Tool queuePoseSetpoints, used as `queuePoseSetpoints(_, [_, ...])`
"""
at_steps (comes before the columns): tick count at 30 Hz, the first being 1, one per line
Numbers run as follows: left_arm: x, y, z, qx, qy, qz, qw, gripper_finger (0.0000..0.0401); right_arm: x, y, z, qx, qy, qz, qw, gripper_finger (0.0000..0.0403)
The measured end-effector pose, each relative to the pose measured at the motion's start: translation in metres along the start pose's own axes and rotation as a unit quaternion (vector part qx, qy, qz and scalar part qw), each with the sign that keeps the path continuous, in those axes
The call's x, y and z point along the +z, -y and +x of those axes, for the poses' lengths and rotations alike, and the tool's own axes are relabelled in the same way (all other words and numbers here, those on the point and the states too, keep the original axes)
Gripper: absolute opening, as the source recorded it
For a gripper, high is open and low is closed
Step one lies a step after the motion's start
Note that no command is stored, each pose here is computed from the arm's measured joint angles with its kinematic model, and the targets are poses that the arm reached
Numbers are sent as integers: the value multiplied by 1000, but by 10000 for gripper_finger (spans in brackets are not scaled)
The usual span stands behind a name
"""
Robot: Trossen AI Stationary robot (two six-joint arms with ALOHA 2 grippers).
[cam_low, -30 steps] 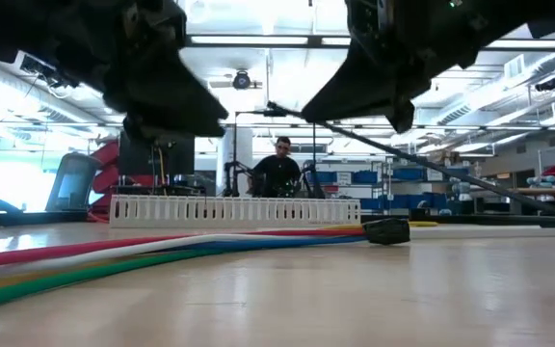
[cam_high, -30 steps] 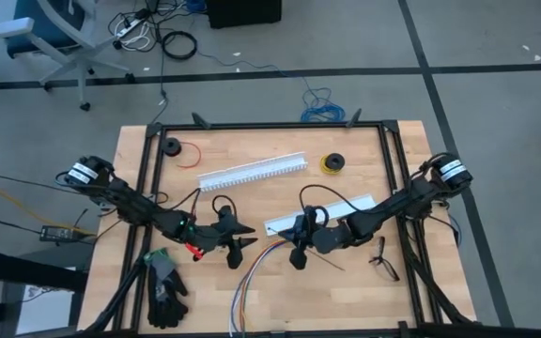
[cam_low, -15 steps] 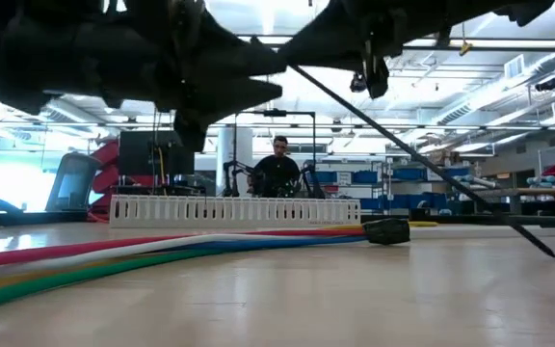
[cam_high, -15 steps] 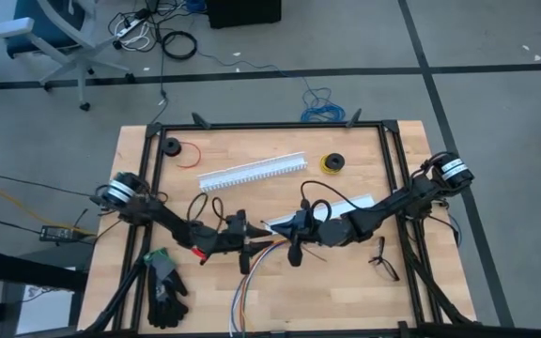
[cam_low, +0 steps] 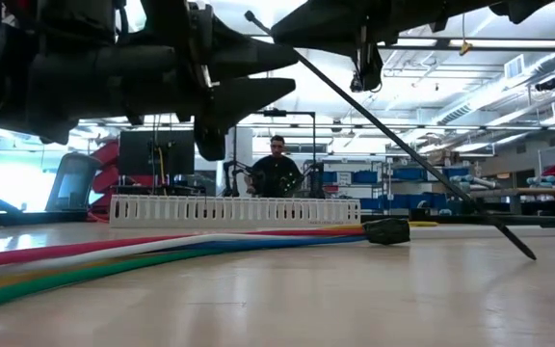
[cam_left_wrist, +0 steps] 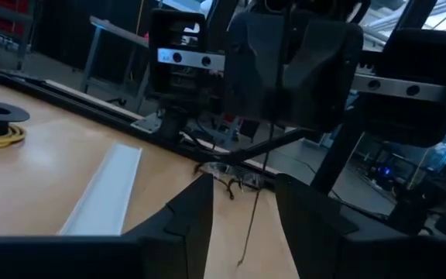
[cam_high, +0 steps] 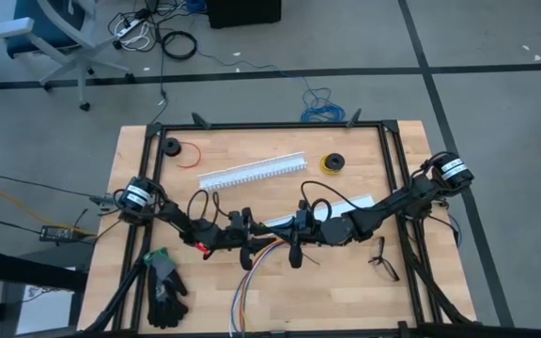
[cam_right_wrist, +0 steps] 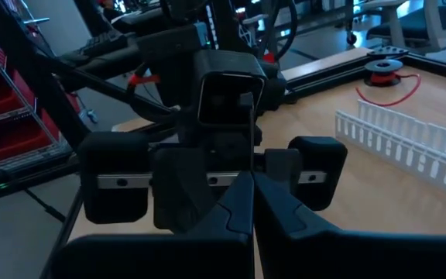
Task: Ziptie cables
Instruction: Wrap the cables together using the black zip tie
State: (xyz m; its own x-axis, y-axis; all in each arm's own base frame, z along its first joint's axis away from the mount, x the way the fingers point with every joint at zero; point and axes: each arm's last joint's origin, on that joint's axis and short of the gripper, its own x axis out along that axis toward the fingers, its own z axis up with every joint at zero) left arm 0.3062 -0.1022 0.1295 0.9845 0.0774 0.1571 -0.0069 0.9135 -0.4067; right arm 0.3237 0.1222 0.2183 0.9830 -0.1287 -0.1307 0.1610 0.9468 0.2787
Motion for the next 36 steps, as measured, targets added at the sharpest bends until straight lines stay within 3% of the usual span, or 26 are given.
queuePoseSetpoints(20, [7, 4, 13, 0, 20, -6, 1000, 152, 1, 2, 0, -29, 14, 7, 999, 0])
queuePoseSetpoints(27, [5, 2, 15, 27, 16, 1, 1000, 149, 1, 2, 0, -30, 14, 6, 999, 0])
queuePoseSetpoints(31, [5, 2, 15, 29, 19, 0, 999, 111, 1, 2, 0, -30, 14, 6, 999, 0])
queuePoseSetpoints(36, [5, 2, 15, 29, 19, 3, 999, 17, 1, 2, 0, -30, 13, 5, 999, 0])
